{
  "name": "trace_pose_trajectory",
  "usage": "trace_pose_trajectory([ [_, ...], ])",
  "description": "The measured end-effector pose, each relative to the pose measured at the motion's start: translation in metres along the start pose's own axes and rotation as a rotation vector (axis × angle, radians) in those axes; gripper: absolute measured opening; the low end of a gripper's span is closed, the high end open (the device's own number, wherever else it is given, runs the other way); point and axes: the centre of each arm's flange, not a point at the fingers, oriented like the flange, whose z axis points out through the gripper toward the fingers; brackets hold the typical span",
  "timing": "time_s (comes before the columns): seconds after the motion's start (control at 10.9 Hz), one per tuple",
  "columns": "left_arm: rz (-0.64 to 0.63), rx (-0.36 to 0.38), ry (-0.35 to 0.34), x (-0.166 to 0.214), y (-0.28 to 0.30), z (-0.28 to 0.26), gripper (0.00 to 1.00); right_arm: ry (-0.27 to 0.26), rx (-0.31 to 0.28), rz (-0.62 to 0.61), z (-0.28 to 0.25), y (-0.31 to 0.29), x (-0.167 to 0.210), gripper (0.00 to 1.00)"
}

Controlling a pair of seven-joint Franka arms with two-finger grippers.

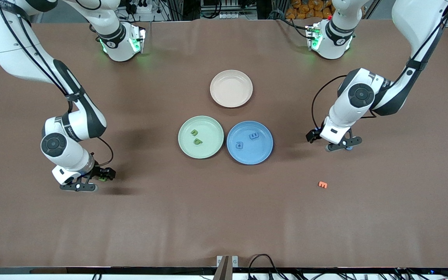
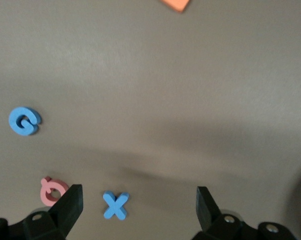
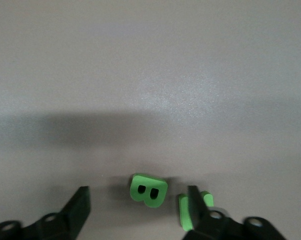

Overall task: Sort letters by color into matching plates
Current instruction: 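Grasp the blue X with the left gripper while the right gripper grasps green B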

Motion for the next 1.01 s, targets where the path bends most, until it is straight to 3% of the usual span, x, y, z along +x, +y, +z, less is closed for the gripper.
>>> trace_pose_trajectory([
  [0.18,0.019,0.013,-0.031,-0.016,0.001,0.012,1.0,0.0,-0.002,-0.002,0.0,0.0,0.0,0.67],
  [0.83,0.046,0.04,-0.1,-0.047,-0.005,0.038,1.0,0.009,-0.013,-0.019,0.016,0.012,-0.002,0.65],
  [1.01,0.093,0.051,-0.073,-0.051,-0.01,0.042,1.0,0.016,-0.012,-0.02,0.018,0.015,-0.002,0.65],
])
